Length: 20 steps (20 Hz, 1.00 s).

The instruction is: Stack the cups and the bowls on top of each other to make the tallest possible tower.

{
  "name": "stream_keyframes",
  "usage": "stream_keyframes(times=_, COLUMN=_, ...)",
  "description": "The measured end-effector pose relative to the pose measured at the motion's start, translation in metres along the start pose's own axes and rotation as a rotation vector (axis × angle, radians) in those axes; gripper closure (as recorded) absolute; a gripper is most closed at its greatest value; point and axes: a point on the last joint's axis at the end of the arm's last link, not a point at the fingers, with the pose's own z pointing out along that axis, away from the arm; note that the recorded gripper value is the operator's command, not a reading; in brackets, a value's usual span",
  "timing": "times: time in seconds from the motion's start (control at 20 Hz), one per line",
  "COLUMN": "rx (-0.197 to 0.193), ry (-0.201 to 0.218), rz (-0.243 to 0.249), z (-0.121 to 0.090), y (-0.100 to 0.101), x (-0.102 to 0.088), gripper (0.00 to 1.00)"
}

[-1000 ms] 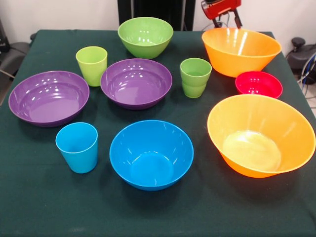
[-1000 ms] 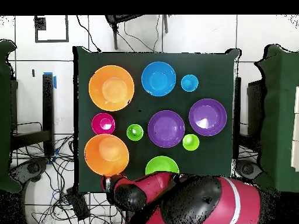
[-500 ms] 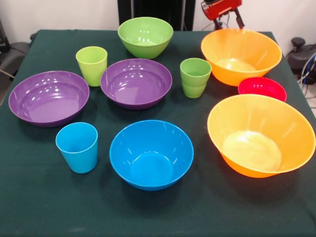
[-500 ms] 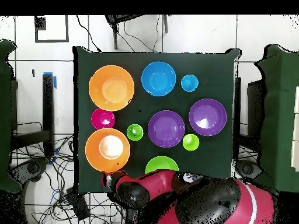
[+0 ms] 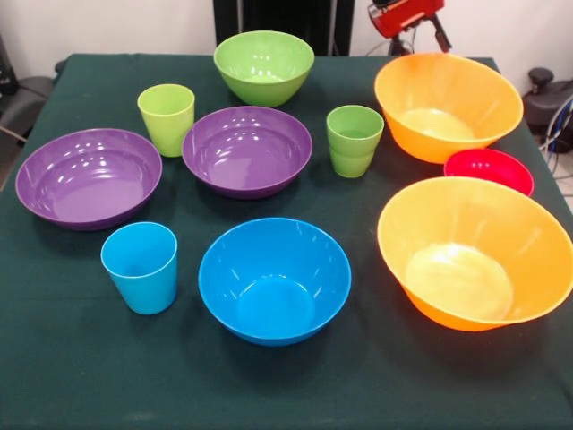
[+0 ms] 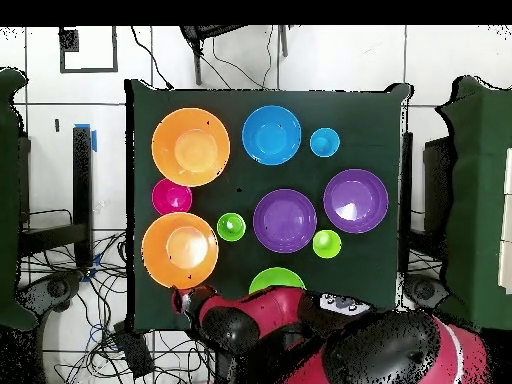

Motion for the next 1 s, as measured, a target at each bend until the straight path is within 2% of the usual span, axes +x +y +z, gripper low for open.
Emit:
stream_keyframes(times=0.3, rx=-0.034, ry=-0.035, rz=0.003, z=-0.004, y=0.004, x=-0.015, gripper=0.0)
stream_keyframes(times=0.6, rx=-0.054, ry=-0.05, rz=0.009, z=-0.007, y=0.006, x=-0.023, gripper=0.0)
stream_keyframes(times=1.0, rx=-0.054, ry=-0.043, rz=0.013, z=-0.011, y=0.005, x=-0.029, gripper=0.0)
